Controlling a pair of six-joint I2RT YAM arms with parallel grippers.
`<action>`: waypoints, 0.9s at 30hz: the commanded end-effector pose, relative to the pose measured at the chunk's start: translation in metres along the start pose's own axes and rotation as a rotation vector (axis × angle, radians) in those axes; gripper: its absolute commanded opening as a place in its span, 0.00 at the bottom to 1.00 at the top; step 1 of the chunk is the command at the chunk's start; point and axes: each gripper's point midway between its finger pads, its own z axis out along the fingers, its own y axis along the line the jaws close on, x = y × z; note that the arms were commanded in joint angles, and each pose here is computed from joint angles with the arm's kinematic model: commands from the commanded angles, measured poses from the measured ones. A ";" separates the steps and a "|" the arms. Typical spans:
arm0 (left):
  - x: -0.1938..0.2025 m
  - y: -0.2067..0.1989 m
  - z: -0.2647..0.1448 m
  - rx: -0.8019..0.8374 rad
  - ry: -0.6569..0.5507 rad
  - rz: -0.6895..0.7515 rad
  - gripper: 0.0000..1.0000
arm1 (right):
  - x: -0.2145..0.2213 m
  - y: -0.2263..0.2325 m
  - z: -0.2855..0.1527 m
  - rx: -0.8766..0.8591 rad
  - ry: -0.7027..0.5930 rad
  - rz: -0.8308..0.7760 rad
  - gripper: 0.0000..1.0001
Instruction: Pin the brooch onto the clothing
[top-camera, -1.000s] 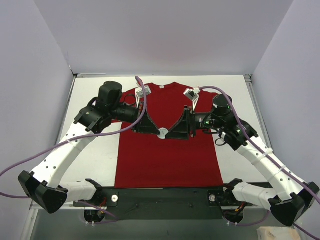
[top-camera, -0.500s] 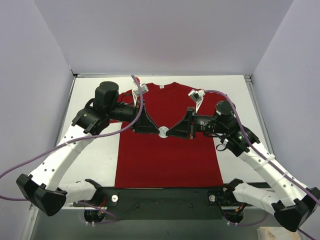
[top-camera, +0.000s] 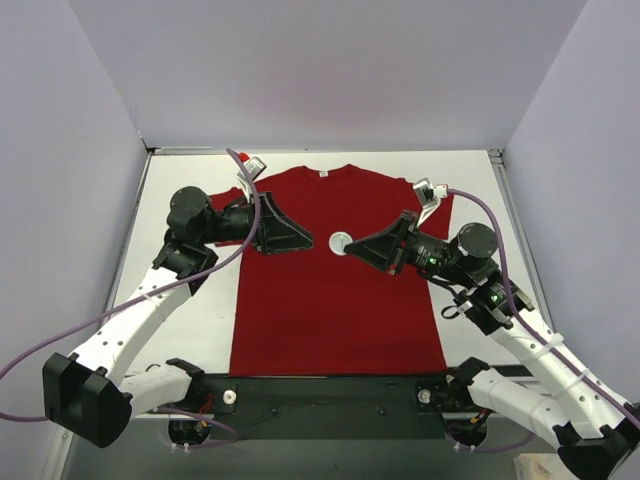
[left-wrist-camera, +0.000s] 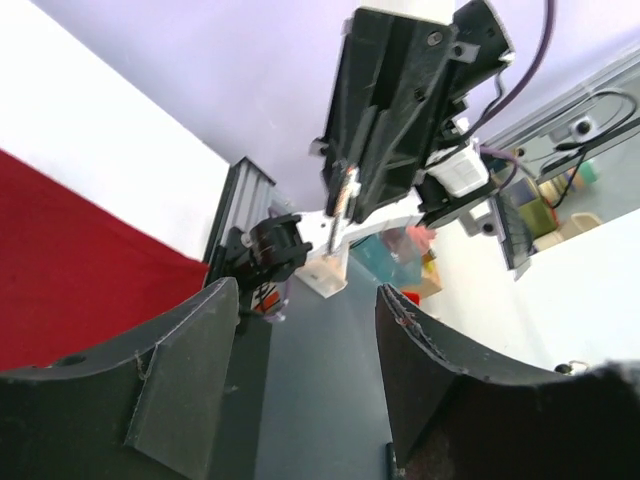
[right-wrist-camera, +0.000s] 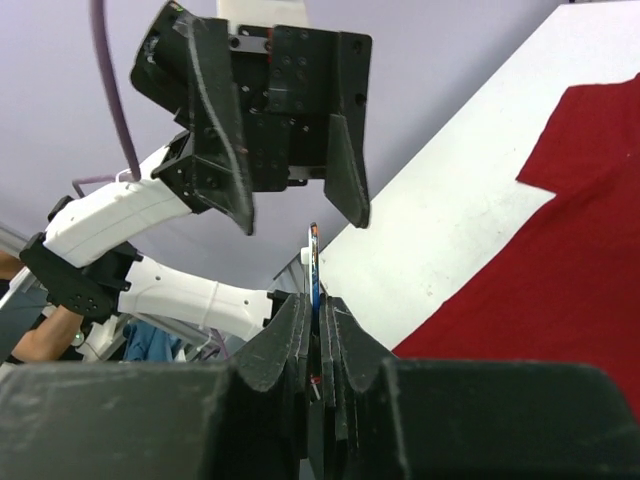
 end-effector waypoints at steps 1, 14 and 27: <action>-0.020 -0.034 0.002 0.100 -0.063 0.090 0.67 | -0.018 0.013 0.012 -0.077 -0.050 -0.012 0.00; -0.015 -0.017 0.018 0.032 -0.022 0.080 0.61 | -0.023 0.019 0.025 -0.118 -0.045 0.003 0.00; -0.017 -0.012 0.028 0.056 -0.001 0.071 0.12 | -0.017 0.015 0.029 -0.104 -0.017 0.004 0.00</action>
